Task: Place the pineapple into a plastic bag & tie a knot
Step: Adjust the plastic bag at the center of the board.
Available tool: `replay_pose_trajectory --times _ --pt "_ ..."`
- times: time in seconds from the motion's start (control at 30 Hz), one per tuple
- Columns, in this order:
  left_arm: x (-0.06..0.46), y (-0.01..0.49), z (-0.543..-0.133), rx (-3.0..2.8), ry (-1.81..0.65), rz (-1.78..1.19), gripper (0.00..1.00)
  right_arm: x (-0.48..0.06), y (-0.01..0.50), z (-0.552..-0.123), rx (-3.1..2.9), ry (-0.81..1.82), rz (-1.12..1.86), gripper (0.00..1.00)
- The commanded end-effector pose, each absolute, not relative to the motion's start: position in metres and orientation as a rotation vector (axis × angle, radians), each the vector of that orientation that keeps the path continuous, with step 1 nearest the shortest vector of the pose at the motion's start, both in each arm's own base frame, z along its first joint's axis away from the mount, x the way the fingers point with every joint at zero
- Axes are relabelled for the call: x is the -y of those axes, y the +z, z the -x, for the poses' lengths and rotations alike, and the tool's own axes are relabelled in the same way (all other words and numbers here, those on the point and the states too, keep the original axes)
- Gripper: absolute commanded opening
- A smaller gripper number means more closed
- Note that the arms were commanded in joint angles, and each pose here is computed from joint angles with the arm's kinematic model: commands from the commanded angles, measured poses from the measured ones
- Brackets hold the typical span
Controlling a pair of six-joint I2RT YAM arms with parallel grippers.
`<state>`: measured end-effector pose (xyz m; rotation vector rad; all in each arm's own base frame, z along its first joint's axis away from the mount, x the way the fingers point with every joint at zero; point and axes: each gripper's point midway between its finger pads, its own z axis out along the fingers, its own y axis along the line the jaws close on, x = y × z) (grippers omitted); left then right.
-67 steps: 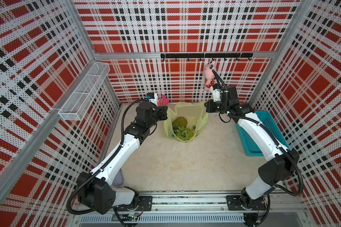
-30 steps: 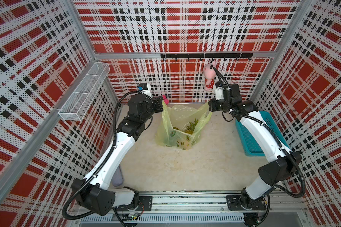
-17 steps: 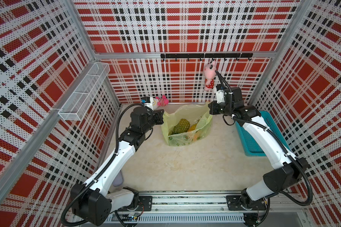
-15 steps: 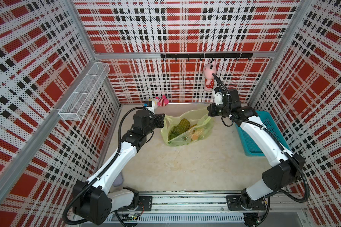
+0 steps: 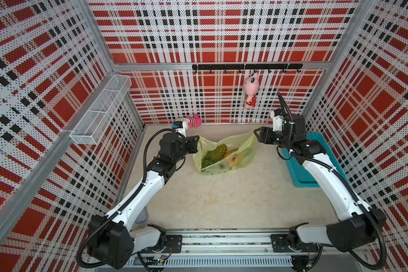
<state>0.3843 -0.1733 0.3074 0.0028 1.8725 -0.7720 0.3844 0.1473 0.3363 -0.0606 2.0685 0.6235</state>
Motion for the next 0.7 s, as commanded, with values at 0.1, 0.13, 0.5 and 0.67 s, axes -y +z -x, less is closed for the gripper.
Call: replay_pose_trajectory --times 0.1,0.13,0.5,0.67 --pt "0.177 0.326 -0.379 -1.814 -0.805 -0.019 0.0 -0.174 0.328 -0.375 -2.033 0.868 0.059 0.7" --pt "0.177 0.327 -0.379 -1.811 -0.807 -0.02 0.0 -0.175 0.325 -0.376 -2.035 0.876 0.063 0.69" --pt "0.177 0.332 -0.378 -1.799 -0.808 -0.022 0.0 -0.176 0.326 -0.411 -1.987 0.802 0.069 0.43" --pt "0.164 0.357 -0.376 -1.76 -0.787 0.008 0.0 -0.166 0.36 -0.407 -1.925 0.726 0.094 0.0"
